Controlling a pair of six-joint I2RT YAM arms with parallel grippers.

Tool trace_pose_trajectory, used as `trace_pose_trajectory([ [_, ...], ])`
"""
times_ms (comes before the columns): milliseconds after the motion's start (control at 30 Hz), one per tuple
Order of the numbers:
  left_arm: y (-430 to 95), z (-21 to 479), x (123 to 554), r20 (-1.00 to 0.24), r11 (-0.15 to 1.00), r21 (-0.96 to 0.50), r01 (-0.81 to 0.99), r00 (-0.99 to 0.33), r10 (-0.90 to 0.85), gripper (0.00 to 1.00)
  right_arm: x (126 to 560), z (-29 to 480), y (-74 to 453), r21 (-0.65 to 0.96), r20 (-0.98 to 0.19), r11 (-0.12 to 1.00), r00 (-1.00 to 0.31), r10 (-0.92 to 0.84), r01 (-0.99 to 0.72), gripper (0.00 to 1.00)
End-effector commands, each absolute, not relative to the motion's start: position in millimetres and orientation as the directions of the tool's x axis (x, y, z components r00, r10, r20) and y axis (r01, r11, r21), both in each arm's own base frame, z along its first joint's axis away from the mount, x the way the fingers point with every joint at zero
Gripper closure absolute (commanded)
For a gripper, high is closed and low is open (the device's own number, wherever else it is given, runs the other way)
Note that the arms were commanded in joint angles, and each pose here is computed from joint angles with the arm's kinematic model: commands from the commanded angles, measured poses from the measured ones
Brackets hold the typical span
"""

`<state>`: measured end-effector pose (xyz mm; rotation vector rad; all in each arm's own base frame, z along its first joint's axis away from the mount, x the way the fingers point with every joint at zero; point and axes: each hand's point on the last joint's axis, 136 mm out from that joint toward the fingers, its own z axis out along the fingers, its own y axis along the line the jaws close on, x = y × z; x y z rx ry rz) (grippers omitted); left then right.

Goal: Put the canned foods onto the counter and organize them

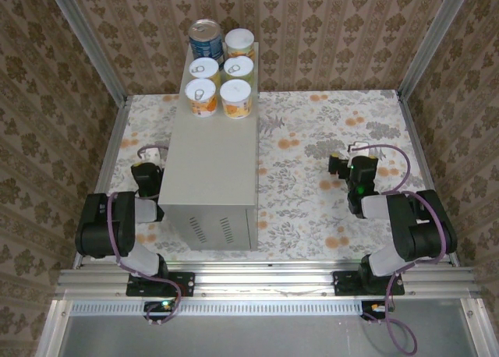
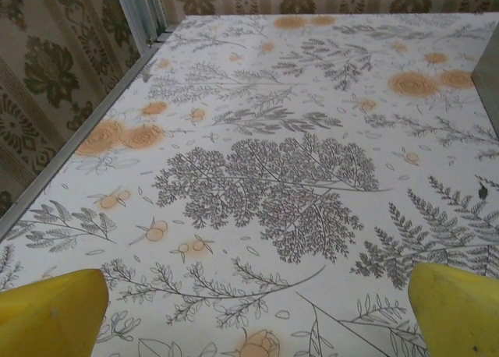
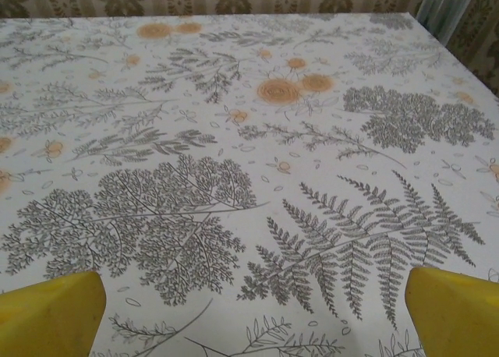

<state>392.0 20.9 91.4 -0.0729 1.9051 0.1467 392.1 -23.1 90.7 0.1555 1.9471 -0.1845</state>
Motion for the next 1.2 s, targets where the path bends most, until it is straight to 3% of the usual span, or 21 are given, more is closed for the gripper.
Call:
trace_pose_trajectory([
  [0, 18.4, 99.3, 392.5, -0.952, 0.986, 0.115, -0.12, -0.298, 0.075, 0.0, 396.3, 99.1, -19.9, -0.013, -0.945, 0.984, -0.325, 0.046, 0.179, 0.0],
  [1167, 11.2, 99.0, 397.3, -0.943, 0.985, 0.143, -0.094, -0.316, 0.107, 0.0, 396.0, 100.0, -19.8, -0.014, -0.947, 0.984, -0.319, 0.045, 0.179, 0.0],
])
